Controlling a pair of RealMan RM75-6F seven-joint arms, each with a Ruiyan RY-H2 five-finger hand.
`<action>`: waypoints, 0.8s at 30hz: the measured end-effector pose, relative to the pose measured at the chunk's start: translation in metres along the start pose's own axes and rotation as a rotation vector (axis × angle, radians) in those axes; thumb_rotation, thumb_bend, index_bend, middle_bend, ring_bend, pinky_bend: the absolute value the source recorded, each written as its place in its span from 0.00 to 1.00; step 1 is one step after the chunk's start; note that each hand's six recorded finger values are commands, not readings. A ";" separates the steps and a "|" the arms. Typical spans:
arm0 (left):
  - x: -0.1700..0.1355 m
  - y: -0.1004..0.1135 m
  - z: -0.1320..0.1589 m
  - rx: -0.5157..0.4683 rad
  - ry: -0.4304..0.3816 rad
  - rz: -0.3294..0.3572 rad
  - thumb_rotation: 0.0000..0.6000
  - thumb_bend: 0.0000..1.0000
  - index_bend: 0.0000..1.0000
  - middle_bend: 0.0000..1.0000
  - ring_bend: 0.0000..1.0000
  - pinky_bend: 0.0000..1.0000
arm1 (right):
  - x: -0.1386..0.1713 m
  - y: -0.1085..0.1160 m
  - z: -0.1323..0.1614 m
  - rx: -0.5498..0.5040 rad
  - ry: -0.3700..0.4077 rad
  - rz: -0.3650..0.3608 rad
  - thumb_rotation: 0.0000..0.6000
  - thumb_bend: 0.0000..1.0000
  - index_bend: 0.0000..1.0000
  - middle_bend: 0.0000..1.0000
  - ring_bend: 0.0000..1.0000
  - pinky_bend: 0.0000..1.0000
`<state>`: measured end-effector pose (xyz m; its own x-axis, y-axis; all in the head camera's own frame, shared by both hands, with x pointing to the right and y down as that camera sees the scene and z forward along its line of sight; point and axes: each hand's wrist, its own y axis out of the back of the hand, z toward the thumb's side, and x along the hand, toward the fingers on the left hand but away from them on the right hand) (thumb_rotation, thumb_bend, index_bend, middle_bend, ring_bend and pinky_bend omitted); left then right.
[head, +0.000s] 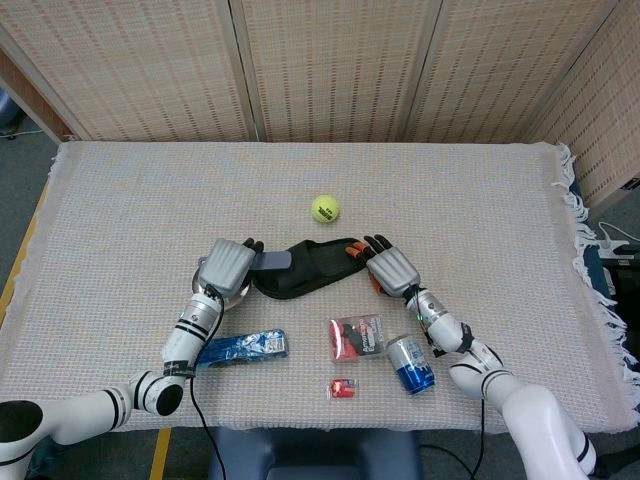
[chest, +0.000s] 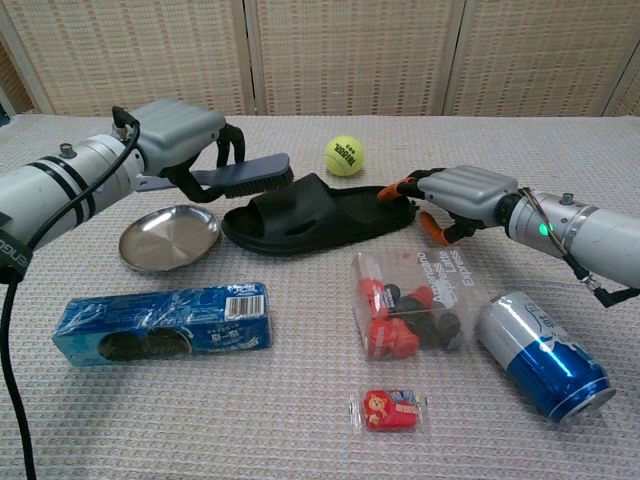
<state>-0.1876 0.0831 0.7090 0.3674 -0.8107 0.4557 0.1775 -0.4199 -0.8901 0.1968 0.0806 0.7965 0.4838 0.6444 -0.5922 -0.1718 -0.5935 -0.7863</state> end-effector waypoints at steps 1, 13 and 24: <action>0.000 0.001 0.003 -0.003 -0.002 0.004 1.00 0.50 0.52 0.64 0.71 1.00 | -0.001 -0.001 0.000 0.008 -0.001 0.005 1.00 0.77 0.19 0.12 0.00 0.08; 0.005 -0.002 0.027 0.062 -0.008 0.029 1.00 0.50 0.52 0.64 0.71 1.00 | 0.000 -0.002 0.008 0.048 0.036 0.017 1.00 0.77 0.19 0.12 0.00 0.08; 0.015 -0.019 0.024 0.211 0.008 0.041 1.00 0.50 0.52 0.64 0.71 1.00 | 0.003 0.002 0.006 0.060 0.033 0.019 1.00 0.77 0.19 0.12 0.00 0.08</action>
<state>-0.1637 0.0888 0.7326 0.3708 -0.8291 0.4184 0.3500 -0.2926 -0.8899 0.1926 0.0849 0.7921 0.5079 0.6166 -0.6015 -0.2318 -0.5747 -0.7848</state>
